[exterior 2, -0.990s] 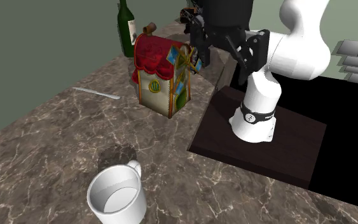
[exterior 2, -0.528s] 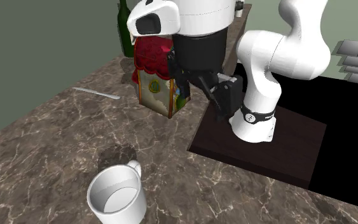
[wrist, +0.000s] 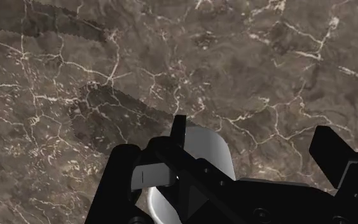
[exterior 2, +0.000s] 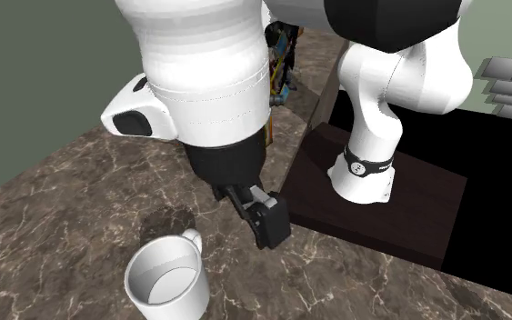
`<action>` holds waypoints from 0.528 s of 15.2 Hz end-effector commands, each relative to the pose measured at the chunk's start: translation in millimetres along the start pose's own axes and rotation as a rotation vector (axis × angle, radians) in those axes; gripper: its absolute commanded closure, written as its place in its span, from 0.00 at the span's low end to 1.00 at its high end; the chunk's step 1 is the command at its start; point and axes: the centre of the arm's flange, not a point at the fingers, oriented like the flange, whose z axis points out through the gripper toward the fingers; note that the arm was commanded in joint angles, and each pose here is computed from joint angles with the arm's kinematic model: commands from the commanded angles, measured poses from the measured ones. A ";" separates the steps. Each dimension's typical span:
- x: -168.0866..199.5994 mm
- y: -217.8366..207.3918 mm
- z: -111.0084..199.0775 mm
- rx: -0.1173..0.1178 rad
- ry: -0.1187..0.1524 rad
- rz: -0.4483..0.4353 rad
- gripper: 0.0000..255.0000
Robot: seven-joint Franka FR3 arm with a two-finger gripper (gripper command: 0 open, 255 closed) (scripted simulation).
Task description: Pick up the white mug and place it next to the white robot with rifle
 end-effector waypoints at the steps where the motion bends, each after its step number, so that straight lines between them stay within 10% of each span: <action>1: 22.5 -2.0 7.3 0.002 0.015 0.012 0.00; 8: 101.6 -11.3 34.0 0.010 0.061 0.053 0.00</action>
